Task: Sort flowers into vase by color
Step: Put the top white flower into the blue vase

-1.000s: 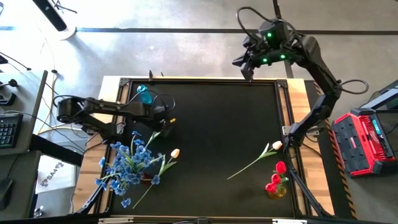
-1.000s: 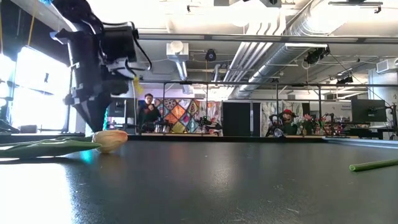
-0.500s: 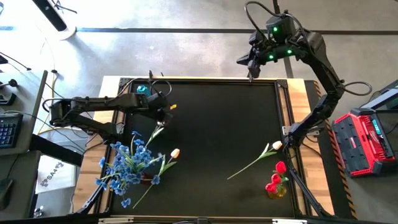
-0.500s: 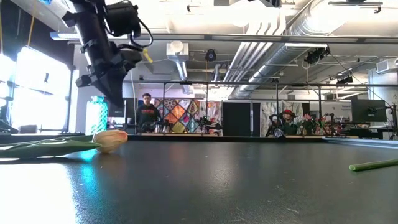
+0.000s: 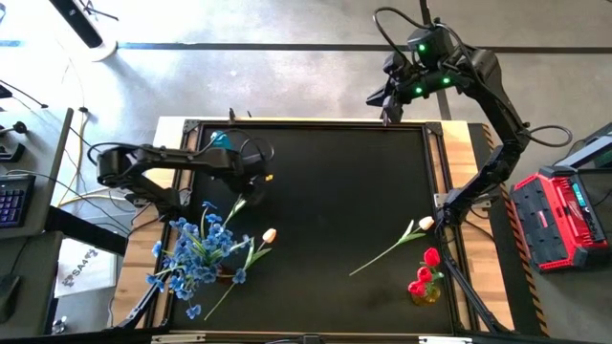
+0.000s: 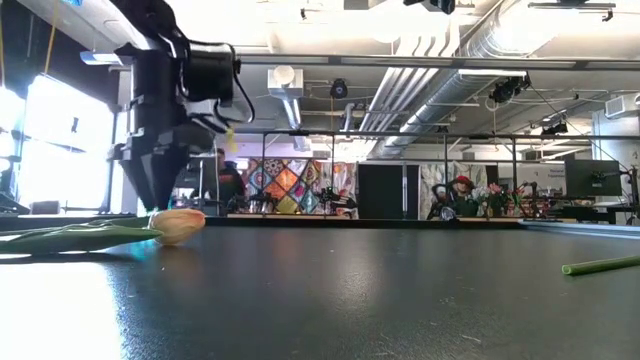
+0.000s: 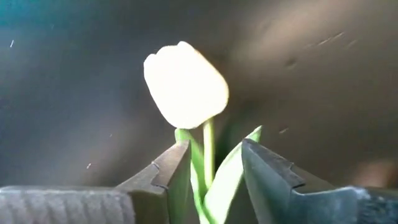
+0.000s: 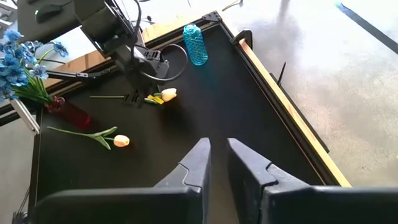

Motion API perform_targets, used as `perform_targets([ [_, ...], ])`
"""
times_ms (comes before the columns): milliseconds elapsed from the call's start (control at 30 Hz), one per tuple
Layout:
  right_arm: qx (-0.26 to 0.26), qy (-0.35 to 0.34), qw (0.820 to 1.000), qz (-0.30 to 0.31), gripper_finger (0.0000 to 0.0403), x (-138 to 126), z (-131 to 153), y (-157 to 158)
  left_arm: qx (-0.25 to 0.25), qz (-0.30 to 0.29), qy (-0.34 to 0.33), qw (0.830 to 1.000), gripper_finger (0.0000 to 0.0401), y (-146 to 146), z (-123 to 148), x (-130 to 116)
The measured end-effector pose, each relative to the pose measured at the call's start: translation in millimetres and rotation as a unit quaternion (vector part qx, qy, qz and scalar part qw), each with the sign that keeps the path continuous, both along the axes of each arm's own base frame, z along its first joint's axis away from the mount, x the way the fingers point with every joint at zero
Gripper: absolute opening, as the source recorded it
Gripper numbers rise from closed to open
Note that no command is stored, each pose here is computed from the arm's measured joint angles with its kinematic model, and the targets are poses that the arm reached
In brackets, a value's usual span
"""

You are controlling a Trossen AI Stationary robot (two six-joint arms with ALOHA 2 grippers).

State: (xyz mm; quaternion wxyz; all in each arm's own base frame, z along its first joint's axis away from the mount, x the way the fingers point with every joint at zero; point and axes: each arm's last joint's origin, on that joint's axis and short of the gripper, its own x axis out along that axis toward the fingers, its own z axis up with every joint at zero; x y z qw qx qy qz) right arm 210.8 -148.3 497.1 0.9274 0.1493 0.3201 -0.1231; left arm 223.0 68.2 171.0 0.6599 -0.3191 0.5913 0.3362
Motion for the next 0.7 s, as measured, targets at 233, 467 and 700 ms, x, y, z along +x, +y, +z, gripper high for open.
perform_targets([
  [233, 0.008, -0.002, 1.0, -0.007, 0.0056, 0.0, 0.1, 0.0, 0.0, 0.0, -0.009, 1.0, 0.0141, 0.0, -14.3, -0.4],
  [467, 0.018, -0.002, 1.0, -0.019, 0.0057, 1.6, 0.3, 2.4, 0.001, 0.01, -0.007, 1.0, 0.0116, 2.1, -29.3, -9.9],
  [700, 0.025, -0.003, 0.999, -0.022, 0.0014, 4.4, 0.3, 6.1, 0.006, 0.012, -0.011, 1.0, 0.0034, 2.3, -30.2, -11.2],
])
